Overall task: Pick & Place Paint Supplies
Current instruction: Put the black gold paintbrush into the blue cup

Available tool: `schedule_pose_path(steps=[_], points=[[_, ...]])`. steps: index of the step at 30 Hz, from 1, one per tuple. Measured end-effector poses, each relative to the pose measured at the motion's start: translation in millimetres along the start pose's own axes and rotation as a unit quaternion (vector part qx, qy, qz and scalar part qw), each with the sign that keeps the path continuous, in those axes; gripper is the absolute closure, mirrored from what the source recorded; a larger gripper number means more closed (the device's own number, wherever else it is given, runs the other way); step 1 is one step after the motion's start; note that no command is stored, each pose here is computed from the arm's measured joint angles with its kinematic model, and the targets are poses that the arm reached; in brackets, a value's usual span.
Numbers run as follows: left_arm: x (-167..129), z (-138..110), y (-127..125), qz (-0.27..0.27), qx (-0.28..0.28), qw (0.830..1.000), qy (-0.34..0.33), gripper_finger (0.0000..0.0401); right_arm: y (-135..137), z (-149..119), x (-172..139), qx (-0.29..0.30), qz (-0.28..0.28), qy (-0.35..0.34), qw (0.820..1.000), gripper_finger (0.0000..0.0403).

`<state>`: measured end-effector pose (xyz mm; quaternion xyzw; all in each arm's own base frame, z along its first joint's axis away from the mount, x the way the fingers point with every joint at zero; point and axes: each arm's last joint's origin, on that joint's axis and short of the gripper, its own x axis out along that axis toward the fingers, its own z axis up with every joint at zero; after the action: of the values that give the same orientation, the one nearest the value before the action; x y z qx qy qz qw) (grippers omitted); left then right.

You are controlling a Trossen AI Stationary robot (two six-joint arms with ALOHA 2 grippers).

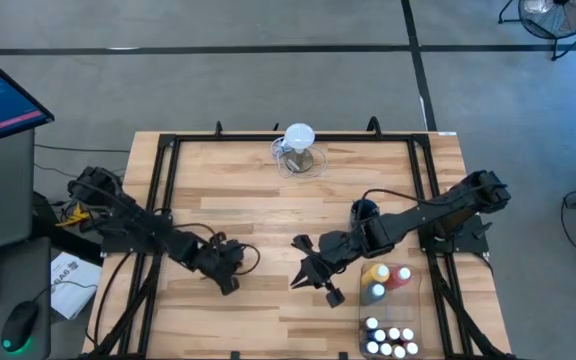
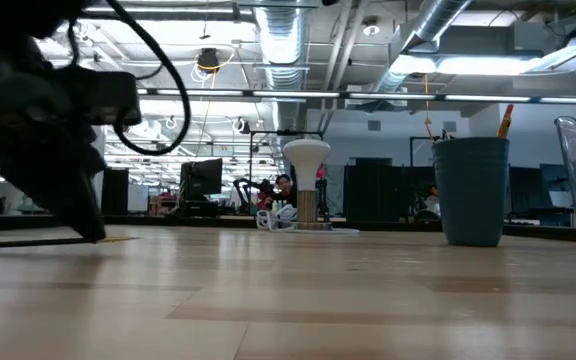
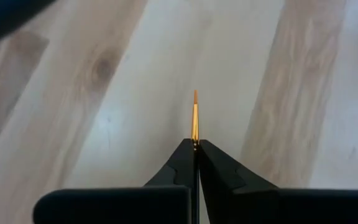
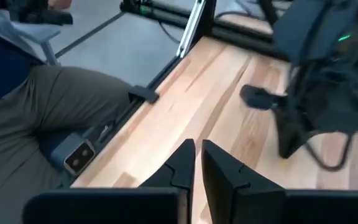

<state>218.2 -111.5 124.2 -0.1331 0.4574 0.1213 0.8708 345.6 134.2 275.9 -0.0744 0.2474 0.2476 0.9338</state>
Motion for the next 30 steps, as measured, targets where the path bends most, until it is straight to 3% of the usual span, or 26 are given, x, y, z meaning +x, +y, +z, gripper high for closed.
schedule_pose_path(steps=[5, 13, 18, 23, 30], points=[[3, 6, 0, -0.038, 0.004, 0.999, -0.037, 0.04, 1, -15, 4, -0.001, 0.003, 0.024, 1.0, 0.0377], [2, 13, -7, -0.079, 0.011, 0.994, -0.078, 0.0401, 1, -25, 8, -0.009, -0.003, 0.006, 1.0, 0.0362], [0, 20, -12, -0.107, 0.019, 0.987, -0.115, 0.0401, -4, -41, 31, -0.036, -0.006, 0.023, 0.999, 0.0346], [-3, 28, -17, -0.14, 0.028, 0.979, -0.149, 0.0401, -12, -43, 51, -0.006, -0.007, 0.056, 0.998, 0.0333], [-9, 36, -24, -0.195, 0.049, 0.963, -0.181, 0.0401, -18, -32, 50, 0.002, -0.01, 0.055, 0.998, 0.0318]])
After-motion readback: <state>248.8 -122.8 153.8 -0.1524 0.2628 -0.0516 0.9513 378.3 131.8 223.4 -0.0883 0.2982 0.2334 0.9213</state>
